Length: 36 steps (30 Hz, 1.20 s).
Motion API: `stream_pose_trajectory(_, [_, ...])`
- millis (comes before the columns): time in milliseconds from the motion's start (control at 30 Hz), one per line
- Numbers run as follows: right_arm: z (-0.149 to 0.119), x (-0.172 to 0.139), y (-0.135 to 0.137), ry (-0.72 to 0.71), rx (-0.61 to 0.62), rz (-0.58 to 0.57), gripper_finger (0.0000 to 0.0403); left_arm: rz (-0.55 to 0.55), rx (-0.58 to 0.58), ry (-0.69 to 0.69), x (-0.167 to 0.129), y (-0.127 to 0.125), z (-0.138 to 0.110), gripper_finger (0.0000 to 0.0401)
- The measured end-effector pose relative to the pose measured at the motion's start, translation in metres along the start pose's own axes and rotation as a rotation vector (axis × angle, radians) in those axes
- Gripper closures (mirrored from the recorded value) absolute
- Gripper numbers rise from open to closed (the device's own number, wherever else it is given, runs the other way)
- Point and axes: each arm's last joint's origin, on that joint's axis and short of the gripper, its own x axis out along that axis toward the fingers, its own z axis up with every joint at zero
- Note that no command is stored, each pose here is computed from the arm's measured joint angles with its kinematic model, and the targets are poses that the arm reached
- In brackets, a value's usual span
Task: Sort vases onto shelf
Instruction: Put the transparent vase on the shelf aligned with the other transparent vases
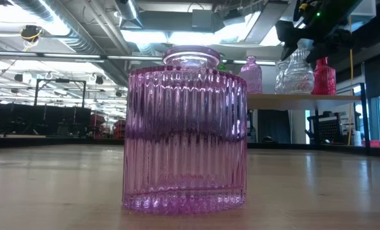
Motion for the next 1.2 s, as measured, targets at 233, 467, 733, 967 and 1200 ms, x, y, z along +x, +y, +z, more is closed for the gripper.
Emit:
stream_pose_trajectory(233, [0.015, -0.008, -0.003, 0.03, -0.032, -0.006, 0.0095, 0.005, 0.003, -0.002, 0.0, 0.0, 0.0, 0.029])
stream_pose_trajectory(467, [0.029, -0.015, -0.004, 0.04, -0.029, 0.0, 0.0095, 0.016, -0.001, -0.032, 0.0, 0.0, 0.003, 0.029])
stream_pose_trajectory(733, [0.053, -0.035, -0.002, 0.228, 0.022, 0.123, 0.0095, 0.021, 0.0, -0.025, 0.0, 0.001, 0.002, 0.029])
stream_pose_trajectory(967, [0.092, -0.084, 0.004, 0.227, 0.086, 0.401, 0.0095, 0.017, 0.023, 0.105, 0.019, 0.01, -0.01, 0.029])
stream_pose_trajectory(1200, [0.11, -0.108, -0.01, 0.122, 0.037, 0.437, 0.0095, 0.024, 0.053, 0.165, 0.05, 0.015, -0.021, 0.029])
